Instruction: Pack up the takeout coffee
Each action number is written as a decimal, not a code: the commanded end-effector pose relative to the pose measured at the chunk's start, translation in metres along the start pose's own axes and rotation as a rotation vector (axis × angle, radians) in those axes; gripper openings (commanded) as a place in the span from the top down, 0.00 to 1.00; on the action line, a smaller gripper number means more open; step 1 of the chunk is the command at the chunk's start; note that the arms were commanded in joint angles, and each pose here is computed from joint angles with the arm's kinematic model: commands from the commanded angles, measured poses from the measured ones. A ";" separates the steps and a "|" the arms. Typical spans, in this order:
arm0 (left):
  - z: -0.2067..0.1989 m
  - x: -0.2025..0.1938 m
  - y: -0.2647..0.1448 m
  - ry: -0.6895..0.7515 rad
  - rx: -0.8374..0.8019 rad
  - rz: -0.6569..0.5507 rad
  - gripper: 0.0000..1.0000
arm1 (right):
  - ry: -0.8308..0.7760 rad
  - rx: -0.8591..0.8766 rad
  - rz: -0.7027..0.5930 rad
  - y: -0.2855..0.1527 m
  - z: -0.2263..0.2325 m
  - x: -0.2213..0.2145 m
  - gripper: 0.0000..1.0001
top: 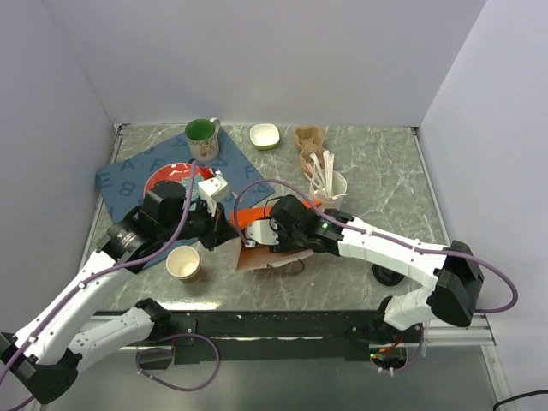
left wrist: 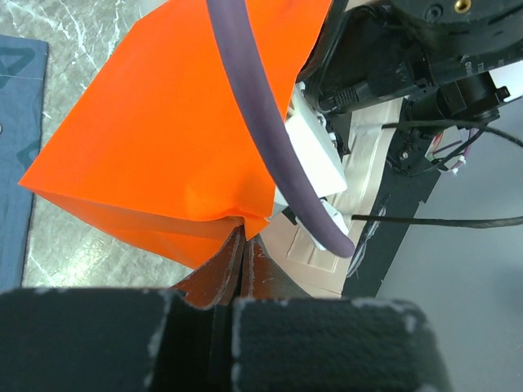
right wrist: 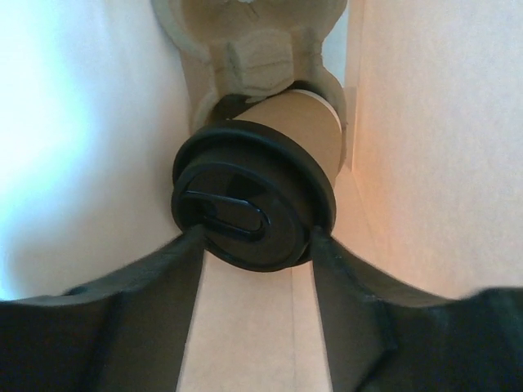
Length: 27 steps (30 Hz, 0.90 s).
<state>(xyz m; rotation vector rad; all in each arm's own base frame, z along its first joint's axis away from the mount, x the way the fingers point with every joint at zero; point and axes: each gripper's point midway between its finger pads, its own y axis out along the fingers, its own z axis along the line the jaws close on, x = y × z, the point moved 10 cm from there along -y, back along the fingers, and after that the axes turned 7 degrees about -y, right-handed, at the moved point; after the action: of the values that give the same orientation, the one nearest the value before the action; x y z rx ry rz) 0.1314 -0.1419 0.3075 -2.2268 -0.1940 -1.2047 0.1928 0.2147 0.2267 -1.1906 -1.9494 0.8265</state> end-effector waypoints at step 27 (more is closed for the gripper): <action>0.001 0.007 -0.002 0.031 0.024 -0.031 0.99 | -0.006 -0.029 -0.141 -0.015 -0.017 0.007 1.00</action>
<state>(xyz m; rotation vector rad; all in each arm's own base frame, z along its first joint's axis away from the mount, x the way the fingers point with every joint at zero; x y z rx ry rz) 0.1328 -0.1410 0.3068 -2.2072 -0.2071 -1.2044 0.1950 0.2164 0.2306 -1.1016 -1.9725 0.8251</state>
